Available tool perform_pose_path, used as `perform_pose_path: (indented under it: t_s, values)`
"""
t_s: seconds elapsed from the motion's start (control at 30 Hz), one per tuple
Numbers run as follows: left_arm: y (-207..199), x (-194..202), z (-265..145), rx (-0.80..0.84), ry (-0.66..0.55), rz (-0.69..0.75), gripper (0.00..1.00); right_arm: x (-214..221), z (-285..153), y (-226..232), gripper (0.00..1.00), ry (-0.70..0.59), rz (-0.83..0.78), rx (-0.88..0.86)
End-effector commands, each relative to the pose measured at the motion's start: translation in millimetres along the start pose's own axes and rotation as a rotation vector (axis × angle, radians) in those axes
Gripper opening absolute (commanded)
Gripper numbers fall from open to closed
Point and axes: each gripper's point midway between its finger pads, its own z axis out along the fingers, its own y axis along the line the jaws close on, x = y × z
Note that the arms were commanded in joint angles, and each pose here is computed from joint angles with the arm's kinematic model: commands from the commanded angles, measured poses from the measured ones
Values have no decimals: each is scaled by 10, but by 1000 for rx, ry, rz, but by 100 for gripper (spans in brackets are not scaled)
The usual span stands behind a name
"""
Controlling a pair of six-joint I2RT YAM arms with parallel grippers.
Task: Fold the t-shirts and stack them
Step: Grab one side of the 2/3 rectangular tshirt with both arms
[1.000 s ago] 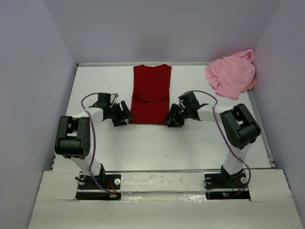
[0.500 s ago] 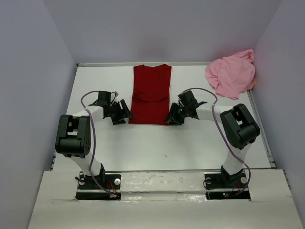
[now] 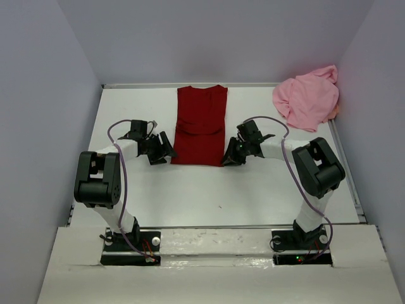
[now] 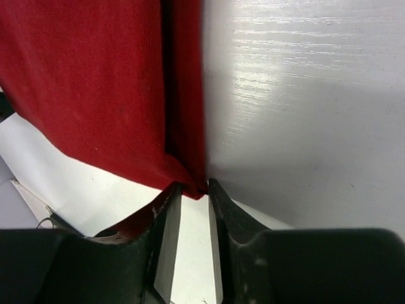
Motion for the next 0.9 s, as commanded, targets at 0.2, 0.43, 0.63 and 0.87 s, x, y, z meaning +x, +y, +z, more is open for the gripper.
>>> perform_pose_path:
  t_s: [0.2,0.43,0.63,0.87]
  values:
    - [57,-20,20,-31,11,13,74,83,110,-97,32,28,-27,67]
    - [65,-15,24,-34,14,13,74,137,180,-104,28,50,-26,70]
    - [58,-31,21,-34,11,14,74,204,189,-108,22,66,-26,72]
    - [70,-20,36,-35,15,15,74,219,165,-136,0,66,-28,84]
